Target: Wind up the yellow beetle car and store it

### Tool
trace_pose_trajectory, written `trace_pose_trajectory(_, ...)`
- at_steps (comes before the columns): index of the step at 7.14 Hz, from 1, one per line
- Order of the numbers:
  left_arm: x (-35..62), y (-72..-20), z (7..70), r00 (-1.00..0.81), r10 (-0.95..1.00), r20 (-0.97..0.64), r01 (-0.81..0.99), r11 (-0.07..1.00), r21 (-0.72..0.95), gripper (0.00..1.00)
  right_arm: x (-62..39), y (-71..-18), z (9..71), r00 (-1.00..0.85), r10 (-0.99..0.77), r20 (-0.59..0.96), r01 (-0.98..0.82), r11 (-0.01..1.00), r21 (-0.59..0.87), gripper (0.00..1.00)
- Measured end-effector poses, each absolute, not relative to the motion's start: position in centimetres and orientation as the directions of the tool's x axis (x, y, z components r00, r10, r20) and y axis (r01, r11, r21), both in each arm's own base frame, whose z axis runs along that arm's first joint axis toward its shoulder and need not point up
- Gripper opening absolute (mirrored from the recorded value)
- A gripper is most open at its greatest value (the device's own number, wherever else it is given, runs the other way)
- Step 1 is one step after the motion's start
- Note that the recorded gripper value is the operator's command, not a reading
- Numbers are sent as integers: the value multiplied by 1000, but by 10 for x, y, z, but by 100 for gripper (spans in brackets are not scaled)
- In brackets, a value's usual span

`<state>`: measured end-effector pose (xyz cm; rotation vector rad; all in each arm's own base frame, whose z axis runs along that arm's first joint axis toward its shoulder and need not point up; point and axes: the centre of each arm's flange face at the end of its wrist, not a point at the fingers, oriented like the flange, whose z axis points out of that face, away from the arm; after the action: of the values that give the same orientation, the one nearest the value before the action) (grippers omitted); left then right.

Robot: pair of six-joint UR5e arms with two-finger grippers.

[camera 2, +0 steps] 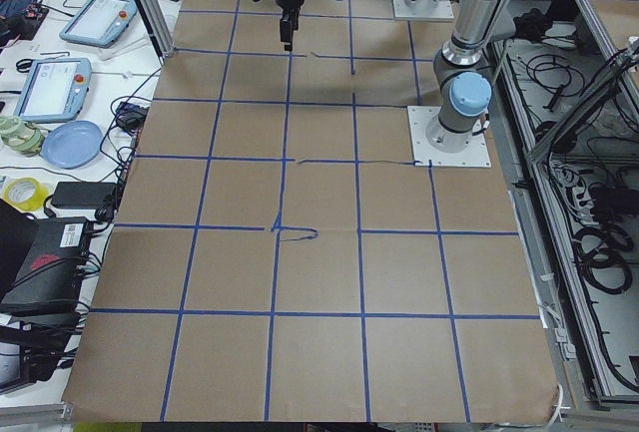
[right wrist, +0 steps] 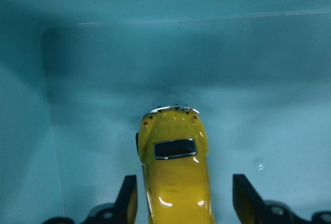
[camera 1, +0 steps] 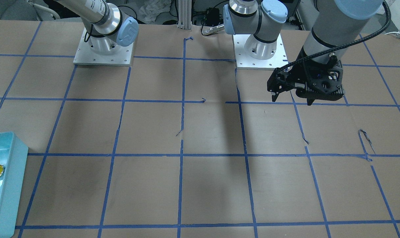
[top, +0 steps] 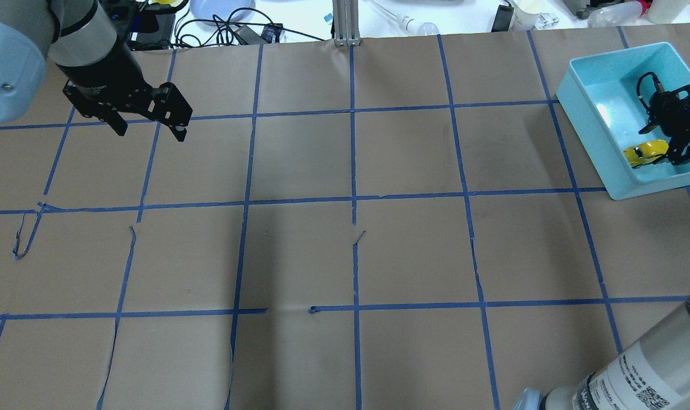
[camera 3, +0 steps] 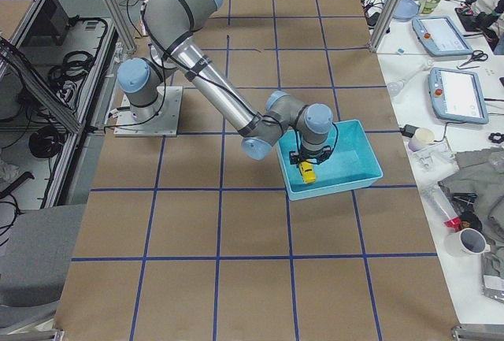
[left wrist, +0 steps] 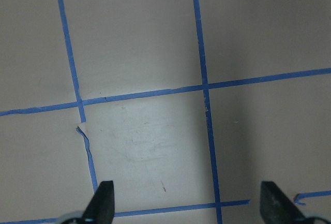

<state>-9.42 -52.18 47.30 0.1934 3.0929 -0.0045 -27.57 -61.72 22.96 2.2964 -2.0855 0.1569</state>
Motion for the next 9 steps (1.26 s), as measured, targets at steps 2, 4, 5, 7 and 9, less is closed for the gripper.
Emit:
trace_pose_trajectory(2, -94, -522, 473, -991, 124, -42, 125, 992, -1, 100, -245, -605, 294, -86, -991, 98, -990, 75, -117, 100)
trace_pose_trajectory(4, -95, -523, 472, -991, 124, -39, 125, 992, -1, 100, -169, -606, 356, -221, -970, 104, -972, 209, -109, 100)
trace_pose_trajectory(5, -95, -523, 472, -991, 125, -37, 125, 992, -1, 100, -119, -607, 375, -271, -958, 94, -960, 262, -97, 100)
trace_pose_trajectory(7, -96, -523, 473, -991, 126, -36, 126, 992, -2, 100, -29, -601, 400, -411, -910, 60, -909, 404, -100, 100)
trace_pose_trajectory(9, -96, -524, 471, -991, 127, -36, 127, 992, 0, 100, 44, -589, 430, -647, -761, 58, -760, 636, -137, 100)
